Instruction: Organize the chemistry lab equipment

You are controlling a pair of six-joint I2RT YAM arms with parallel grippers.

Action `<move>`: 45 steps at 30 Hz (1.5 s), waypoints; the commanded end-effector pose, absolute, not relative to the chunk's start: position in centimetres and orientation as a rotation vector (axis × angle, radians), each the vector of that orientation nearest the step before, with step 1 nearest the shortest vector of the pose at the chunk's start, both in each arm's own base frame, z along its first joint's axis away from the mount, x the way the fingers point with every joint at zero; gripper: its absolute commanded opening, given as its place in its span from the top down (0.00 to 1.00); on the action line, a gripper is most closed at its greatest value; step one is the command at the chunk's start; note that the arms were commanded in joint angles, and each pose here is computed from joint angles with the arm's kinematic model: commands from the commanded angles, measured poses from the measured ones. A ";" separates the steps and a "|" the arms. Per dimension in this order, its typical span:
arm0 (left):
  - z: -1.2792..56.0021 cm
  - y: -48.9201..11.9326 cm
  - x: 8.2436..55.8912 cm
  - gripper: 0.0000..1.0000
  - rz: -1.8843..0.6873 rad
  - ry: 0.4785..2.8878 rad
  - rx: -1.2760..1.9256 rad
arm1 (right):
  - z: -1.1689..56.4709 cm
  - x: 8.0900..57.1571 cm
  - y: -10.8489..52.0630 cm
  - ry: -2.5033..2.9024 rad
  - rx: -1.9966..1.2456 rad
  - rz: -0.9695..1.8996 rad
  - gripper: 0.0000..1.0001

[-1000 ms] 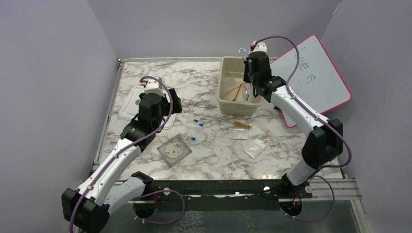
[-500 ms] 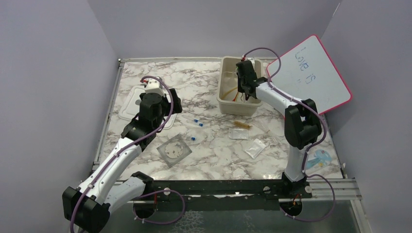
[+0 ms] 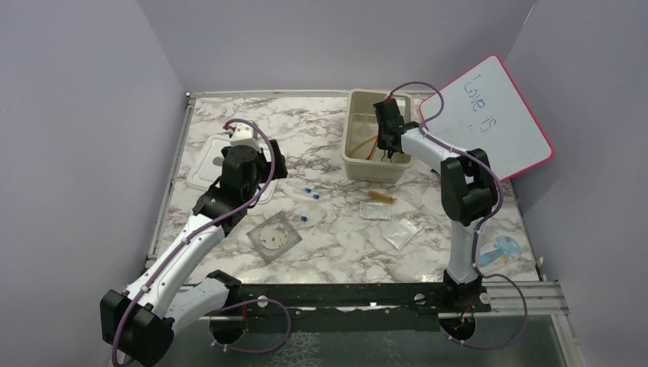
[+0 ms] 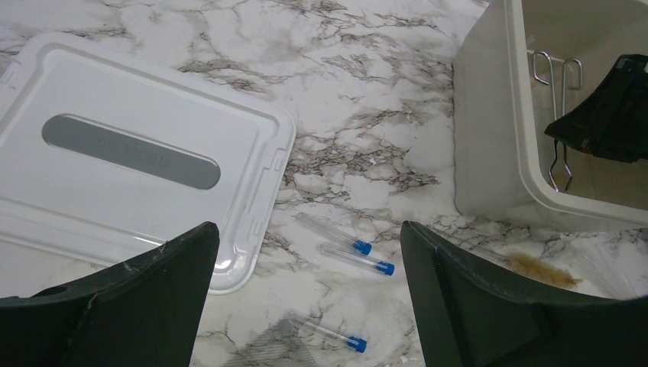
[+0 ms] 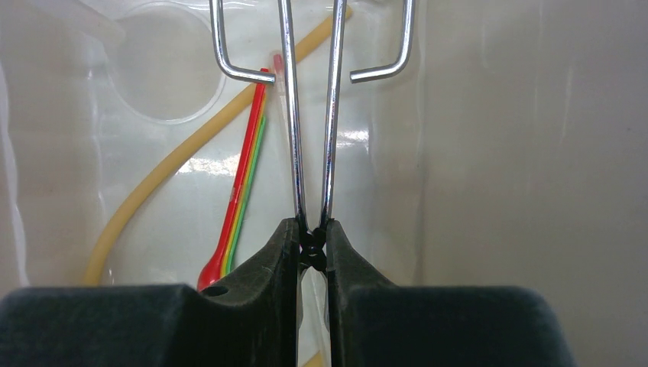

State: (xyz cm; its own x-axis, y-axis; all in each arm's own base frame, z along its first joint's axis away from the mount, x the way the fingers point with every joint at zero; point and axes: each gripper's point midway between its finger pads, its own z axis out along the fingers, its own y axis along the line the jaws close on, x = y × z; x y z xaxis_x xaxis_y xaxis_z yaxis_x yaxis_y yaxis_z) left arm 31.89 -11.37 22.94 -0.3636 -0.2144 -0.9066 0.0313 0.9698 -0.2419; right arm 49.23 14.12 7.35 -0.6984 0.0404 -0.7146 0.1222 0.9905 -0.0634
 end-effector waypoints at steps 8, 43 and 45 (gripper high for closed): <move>23.3 -11.1 31.9 0.09 -0.248 1.920 -0.137 | 12.2 50.2 15.8 2.284 0.062 -0.009 0.62; 25.3 -9.5 31.6 0.09 -0.204 1.859 -0.204 | 10.9 32.8 23.7 1.924 -1.126 -0.215 0.64; 25.4 -9.5 31.6 0.09 -0.209 1.858 -0.201 | 9.6 33.4 23.8 1.927 -1.132 -0.255 0.63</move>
